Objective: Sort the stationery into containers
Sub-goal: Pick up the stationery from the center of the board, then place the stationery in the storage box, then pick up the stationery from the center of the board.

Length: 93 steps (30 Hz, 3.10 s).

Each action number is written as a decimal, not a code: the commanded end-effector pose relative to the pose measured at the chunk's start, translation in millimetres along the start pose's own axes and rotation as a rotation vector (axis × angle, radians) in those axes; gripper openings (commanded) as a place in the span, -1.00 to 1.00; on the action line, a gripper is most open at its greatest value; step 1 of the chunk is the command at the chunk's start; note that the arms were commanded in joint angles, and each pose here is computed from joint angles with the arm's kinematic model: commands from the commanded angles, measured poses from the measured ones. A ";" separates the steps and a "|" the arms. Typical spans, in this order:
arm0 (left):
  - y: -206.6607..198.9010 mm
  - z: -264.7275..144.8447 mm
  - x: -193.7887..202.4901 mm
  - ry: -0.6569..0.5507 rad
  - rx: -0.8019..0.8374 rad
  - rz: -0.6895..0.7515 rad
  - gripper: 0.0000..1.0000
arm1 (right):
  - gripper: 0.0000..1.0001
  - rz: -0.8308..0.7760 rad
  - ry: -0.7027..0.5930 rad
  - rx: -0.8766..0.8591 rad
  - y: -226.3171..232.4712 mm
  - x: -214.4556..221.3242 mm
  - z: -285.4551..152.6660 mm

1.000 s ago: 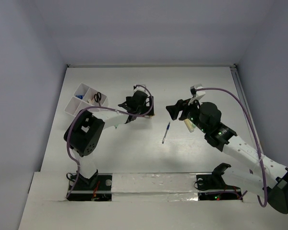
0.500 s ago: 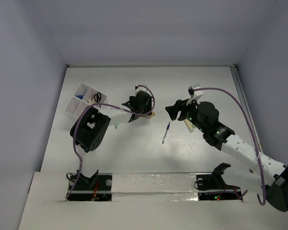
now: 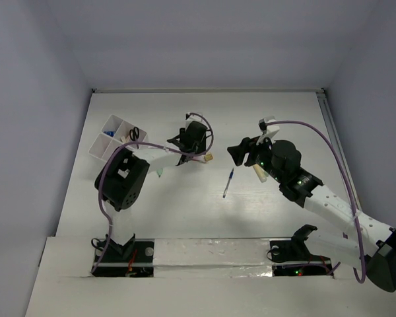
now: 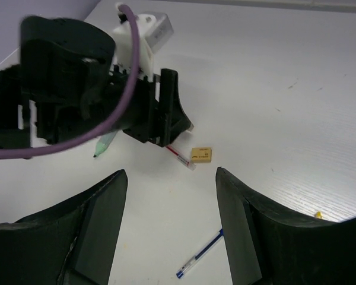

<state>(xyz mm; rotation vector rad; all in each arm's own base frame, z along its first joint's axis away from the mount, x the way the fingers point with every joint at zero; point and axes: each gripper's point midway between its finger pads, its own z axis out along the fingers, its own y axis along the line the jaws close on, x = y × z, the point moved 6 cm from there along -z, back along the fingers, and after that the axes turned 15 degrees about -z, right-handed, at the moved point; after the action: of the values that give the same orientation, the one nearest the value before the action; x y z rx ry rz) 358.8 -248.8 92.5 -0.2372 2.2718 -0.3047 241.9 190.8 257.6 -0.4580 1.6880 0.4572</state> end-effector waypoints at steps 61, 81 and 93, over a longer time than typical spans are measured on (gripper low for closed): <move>277.4 -153.4 -153.9 -0.404 -0.461 -0.537 0.32 | 0.35 0.017 0.039 -0.062 7.6 5.1 11.5; 120.1 -232.6 -120.0 -0.332 0.417 -0.232 0.59 | 0.31 -0.006 0.309 -0.158 19.7 65.5 65.8; 107.7 -247.3 -72.6 -0.278 0.619 -0.111 0.85 | 0.36 -0.019 0.508 -0.048 11.4 107.2 134.7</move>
<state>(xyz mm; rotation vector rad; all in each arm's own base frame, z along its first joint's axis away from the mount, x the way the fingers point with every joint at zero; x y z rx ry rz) 218.3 -86.2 245.3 -0.1991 1.9100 -0.8965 311.5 261.6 120.6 -0.6951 2.1806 0.4249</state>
